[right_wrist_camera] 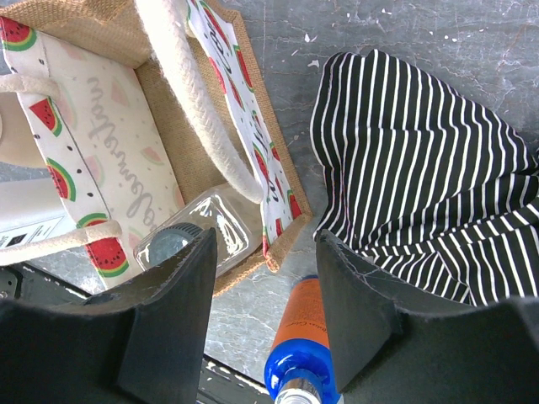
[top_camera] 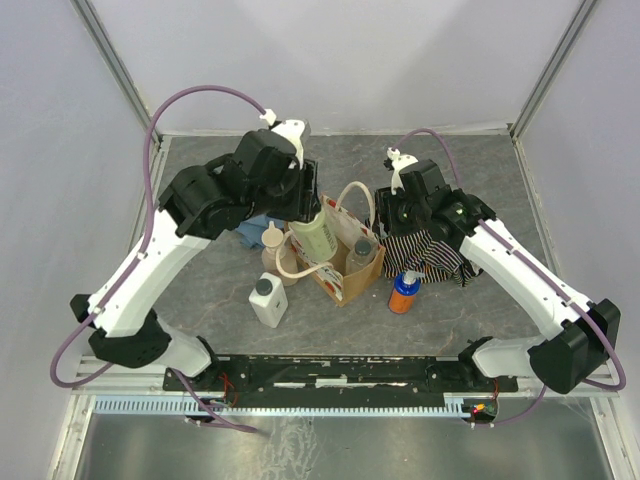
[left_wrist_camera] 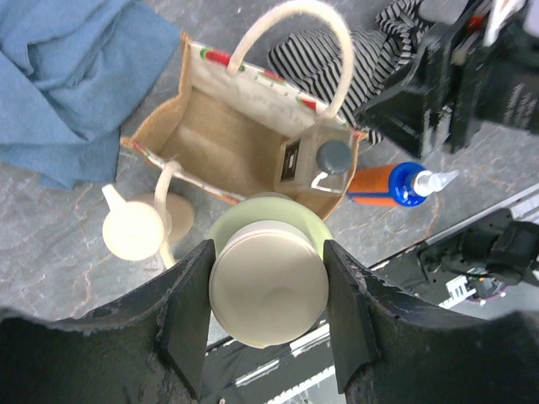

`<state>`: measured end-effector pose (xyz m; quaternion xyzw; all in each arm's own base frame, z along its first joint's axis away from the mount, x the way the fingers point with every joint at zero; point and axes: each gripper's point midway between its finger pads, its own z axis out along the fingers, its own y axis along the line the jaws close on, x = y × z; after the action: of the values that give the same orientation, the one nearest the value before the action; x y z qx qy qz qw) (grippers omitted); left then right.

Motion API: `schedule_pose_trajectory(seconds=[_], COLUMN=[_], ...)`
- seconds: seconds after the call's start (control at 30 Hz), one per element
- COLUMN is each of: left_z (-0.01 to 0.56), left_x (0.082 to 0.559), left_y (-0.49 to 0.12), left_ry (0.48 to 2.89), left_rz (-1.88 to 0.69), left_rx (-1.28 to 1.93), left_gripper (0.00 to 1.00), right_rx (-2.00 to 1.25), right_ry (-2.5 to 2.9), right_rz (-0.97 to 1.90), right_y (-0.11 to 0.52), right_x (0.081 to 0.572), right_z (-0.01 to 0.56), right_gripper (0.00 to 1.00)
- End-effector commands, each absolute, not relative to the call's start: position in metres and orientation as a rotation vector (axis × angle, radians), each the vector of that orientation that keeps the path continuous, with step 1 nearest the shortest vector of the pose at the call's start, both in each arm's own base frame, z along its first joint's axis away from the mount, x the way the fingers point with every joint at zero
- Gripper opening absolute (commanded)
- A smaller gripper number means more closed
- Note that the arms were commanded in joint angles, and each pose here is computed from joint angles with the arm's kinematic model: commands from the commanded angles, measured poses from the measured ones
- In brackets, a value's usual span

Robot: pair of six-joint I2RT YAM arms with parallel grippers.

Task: Take the personal care products out of the canvas bag

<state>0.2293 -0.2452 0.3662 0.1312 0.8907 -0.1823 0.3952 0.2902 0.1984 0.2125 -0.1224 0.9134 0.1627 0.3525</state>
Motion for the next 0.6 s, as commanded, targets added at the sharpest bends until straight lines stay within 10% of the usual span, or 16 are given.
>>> schedule_pose_trajectory(seconds=[0.0, 0.57], left_z=[0.369, 0.254], left_x=[0.225, 0.22], left_y=[-0.259, -0.234], left_ry=[2.214, 2.316], left_rz=[-0.596, -0.46], left_rx=[0.292, 0.153], left_gripper=[0.39, 0.31], right_rx=[-0.291, -0.274], right_ry=[2.289, 2.284], right_rz=[0.469, 0.53], right_y=[0.205, 0.212], right_x=[0.299, 0.296], right_z=[0.238, 0.24], right_gripper=[0.59, 0.58])
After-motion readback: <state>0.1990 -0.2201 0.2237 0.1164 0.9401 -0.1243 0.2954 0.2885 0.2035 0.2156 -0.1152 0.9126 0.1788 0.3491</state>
